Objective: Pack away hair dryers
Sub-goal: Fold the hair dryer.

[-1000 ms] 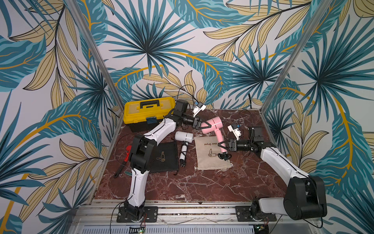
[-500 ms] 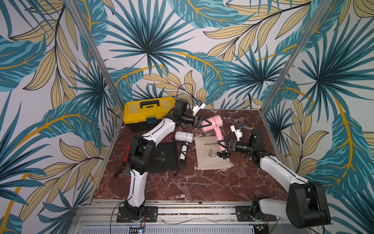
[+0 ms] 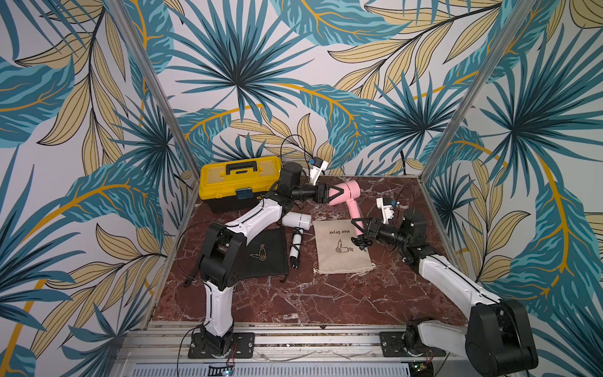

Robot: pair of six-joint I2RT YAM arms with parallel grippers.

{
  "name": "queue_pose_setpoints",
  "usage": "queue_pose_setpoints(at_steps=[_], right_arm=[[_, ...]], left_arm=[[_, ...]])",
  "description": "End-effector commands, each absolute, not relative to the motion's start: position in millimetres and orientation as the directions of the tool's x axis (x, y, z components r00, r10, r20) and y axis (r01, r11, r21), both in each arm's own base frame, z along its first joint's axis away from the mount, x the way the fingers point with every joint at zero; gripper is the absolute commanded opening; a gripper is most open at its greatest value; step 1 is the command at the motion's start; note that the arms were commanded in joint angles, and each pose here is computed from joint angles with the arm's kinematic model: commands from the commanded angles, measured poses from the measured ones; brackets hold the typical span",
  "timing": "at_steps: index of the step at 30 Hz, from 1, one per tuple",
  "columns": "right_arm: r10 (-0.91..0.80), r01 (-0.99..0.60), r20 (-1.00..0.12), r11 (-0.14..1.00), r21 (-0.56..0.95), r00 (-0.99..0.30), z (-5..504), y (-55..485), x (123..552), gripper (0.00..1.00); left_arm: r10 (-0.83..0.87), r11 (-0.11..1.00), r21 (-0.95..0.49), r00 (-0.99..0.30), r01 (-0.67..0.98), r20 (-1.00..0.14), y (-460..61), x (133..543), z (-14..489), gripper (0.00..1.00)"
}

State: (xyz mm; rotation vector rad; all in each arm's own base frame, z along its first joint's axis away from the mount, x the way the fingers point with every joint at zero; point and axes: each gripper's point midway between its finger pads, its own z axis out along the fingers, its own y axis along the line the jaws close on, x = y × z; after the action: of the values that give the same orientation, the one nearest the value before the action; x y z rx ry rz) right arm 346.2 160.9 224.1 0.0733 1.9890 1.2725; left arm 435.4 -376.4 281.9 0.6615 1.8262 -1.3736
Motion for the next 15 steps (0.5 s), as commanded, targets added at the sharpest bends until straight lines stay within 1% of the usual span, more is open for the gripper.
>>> queue_pose_setpoints(at_steps=[1,10,12,15], right_arm=[[0.557,-0.478,-0.664,0.461,0.747,-0.5,299.0,156.0,365.5,0.0],[0.555,-0.486,-0.666,0.457,0.745,-0.498,301.0,156.9,366.0,0.0],[0.51,-0.511,-0.689,0.463,0.724,-0.514,300.0,162.5,363.6,0.0],[0.35,-0.553,-0.75,0.516,0.654,-0.561,283.5,171.9,349.5,0.0]], left_arm=[[0.094,0.147,-0.583,-0.598,0.799,-0.796,-427.2,371.1,263.1,0.0],[0.1,0.145,-0.599,-0.614,0.788,-0.783,-429.2,371.2,256.5,0.0],[0.108,0.13,-0.597,-0.609,0.792,-0.785,-428.8,368.3,256.4,0.0],[0.105,0.138,-0.572,-0.586,0.808,-0.803,-417.9,372.3,257.1,0.0]])
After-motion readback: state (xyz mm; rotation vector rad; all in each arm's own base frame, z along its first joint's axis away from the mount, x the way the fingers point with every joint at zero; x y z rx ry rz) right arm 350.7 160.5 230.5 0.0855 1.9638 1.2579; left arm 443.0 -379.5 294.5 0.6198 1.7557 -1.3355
